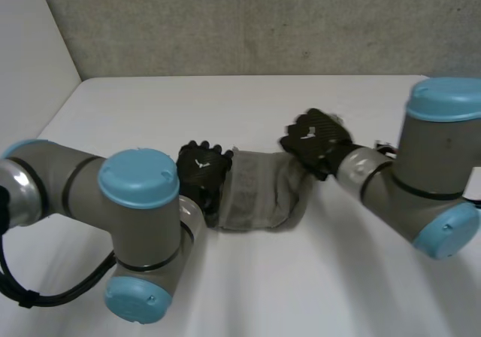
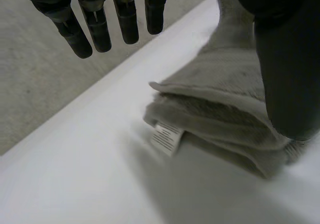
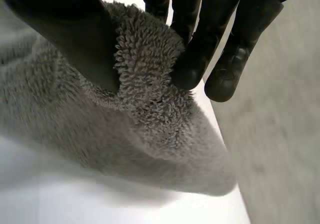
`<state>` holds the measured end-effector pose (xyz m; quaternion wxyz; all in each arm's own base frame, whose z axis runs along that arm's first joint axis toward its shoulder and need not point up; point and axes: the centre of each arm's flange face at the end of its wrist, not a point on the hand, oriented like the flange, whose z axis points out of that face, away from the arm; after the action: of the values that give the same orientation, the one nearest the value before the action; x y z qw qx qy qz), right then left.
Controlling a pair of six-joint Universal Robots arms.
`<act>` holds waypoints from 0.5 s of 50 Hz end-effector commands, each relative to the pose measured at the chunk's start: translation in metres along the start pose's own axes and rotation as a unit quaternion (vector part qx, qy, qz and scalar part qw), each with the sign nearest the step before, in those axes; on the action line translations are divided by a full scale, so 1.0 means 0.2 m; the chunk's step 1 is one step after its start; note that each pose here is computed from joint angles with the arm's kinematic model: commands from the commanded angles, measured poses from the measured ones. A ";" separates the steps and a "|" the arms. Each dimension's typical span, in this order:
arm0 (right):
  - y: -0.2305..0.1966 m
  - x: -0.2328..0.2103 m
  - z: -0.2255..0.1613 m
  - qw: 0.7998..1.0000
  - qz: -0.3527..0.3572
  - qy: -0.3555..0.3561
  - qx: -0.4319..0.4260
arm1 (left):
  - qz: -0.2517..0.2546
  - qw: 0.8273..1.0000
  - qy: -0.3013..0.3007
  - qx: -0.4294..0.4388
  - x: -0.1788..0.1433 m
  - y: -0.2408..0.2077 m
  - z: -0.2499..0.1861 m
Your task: Fold the towel.
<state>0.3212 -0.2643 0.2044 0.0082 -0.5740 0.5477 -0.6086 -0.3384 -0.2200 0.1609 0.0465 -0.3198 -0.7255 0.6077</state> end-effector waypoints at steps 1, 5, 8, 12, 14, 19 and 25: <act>-0.19 -0.28 0.03 0.993 -0.056 -0.076 0.069 | -0.031 0.999 -0.038 0.013 -0.14 -0.06 0.00; -0.20 -0.45 0.07 0.987 -0.079 -0.113 0.079 | -0.066 0.995 -0.073 0.029 -0.26 -0.10 -0.01; -0.17 -0.52 0.11 0.986 -0.083 -0.125 0.071 | -0.087 0.991 -0.095 0.033 -0.33 -0.10 0.01; -0.14 -0.53 0.13 0.989 -0.074 -0.118 0.054 | -0.102 0.988 -0.106 0.036 -0.38 -0.11 0.01; -0.12 -0.53 0.14 0.991 -0.062 -0.108 0.039 | -0.107 0.987 -0.109 0.039 -0.39 -0.11 0.02; -0.20 -0.37 0.07 0.994 0.090 -0.063 0.022 | -0.113 0.988 -0.095 0.052 -0.38 -0.15 0.03; -0.17 -0.24 -0.01 0.968 0.247 -0.036 0.010 | -0.113 0.990 -0.055 0.061 -0.32 -0.16 0.04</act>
<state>0.3787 -0.2107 0.1727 0.1146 -0.5545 0.5900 -0.5756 -0.2942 -0.2661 0.2095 0.0667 -0.1755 -0.7256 0.6620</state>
